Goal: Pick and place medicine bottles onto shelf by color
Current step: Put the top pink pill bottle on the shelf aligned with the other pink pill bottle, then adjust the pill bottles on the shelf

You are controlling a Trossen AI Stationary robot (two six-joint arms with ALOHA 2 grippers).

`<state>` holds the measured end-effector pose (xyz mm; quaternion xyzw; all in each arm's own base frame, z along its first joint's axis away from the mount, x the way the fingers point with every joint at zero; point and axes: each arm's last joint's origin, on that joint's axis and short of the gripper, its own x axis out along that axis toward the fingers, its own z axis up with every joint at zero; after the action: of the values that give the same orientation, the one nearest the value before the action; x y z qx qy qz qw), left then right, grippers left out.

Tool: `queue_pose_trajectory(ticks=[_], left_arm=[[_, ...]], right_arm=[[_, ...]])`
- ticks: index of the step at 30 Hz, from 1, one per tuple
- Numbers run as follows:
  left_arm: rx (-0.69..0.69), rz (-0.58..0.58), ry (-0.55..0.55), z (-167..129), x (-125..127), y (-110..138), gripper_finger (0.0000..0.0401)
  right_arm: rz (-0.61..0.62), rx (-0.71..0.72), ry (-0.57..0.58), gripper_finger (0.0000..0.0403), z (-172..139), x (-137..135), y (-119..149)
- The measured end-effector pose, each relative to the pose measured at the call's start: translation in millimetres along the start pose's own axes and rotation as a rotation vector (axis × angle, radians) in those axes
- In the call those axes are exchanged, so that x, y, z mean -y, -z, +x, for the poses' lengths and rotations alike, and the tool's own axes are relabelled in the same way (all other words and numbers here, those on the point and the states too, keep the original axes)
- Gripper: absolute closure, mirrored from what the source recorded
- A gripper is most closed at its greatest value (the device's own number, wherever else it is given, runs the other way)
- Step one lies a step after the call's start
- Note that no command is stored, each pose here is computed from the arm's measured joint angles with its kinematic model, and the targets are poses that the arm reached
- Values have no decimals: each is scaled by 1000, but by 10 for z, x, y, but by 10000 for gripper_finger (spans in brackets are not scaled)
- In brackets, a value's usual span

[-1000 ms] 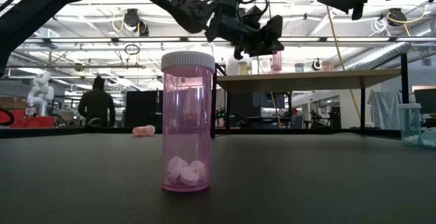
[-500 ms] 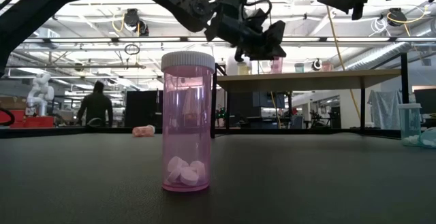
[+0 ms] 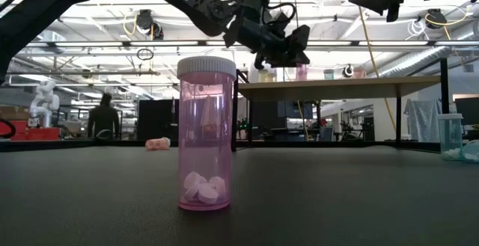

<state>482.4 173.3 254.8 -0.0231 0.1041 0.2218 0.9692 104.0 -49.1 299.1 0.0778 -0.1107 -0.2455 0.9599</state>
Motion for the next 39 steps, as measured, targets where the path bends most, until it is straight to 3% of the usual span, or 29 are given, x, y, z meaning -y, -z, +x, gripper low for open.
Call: queue_pose_trajectory(ticks=[20,31,39], left_arm=[[-10,-7,3,-7,16,1,269],[-16,-23,-6,-9,15,3,187],[-1,-20,9,-80,64,-97,178]], right_arm=[[8,0,0,154,0,0,0],[8,0,-2,154,0,-1,0],[6,-12,0,154,0,1,11]])
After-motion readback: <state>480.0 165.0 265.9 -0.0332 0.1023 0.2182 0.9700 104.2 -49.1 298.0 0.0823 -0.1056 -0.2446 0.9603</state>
